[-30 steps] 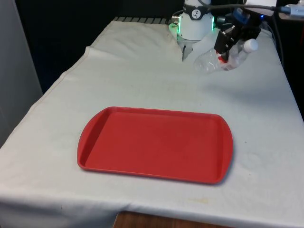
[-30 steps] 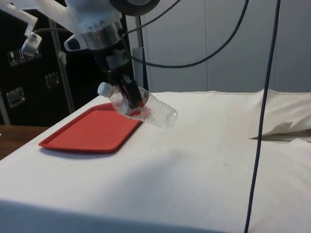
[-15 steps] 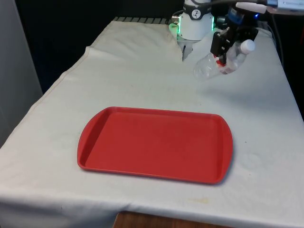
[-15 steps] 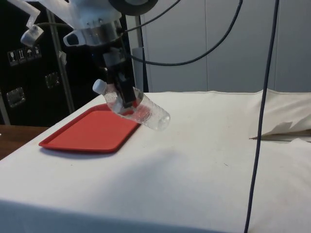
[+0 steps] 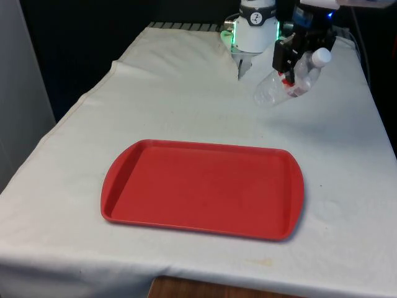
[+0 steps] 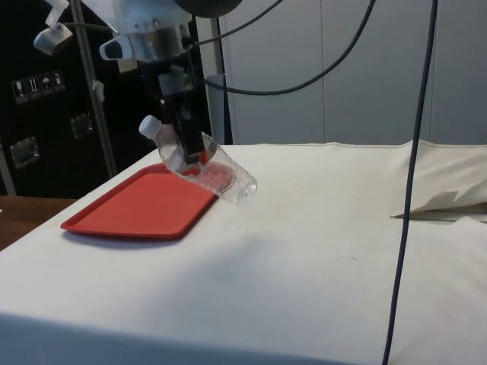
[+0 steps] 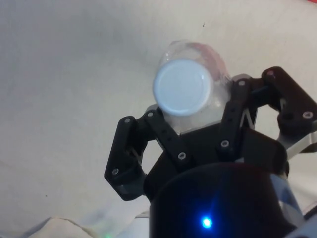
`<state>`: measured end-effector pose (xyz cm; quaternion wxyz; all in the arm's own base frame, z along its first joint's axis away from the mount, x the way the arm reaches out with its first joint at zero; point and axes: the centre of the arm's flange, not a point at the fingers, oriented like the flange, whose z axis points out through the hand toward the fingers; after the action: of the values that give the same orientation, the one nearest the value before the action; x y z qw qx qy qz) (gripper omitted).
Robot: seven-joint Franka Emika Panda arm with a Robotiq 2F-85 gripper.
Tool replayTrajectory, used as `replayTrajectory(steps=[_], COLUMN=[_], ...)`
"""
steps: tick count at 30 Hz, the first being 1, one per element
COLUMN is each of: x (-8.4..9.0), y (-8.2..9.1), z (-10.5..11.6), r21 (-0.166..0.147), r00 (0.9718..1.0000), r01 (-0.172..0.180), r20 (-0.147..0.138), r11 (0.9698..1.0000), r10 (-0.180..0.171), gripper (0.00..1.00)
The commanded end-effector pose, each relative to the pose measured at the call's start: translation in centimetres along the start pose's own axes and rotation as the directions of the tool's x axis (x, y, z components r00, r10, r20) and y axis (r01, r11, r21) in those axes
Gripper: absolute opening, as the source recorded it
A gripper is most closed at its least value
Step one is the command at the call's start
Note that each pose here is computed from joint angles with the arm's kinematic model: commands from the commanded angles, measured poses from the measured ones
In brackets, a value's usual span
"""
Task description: Place the bottle upright on the tray.
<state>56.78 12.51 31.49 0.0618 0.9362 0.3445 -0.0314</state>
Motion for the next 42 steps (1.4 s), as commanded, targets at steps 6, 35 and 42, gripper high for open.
replayTrajectory(steps=[6,35,42], x=[-0.3,-1.9,-2.1], y=[0.7,4.5,5.4], z=[-0.5,-2.5,-2.8], r21=[0.013,0.053,0.056], r00=[0.9989,0.9824,0.9762], r01=[-0.01,-0.052,-0.061], r20=[-0.046,-0.176,-0.205], r11=[0.9999,0.9972,0.9966], r10=[0.011,0.061,0.071], gripper=[0.0,0.0,0.0])
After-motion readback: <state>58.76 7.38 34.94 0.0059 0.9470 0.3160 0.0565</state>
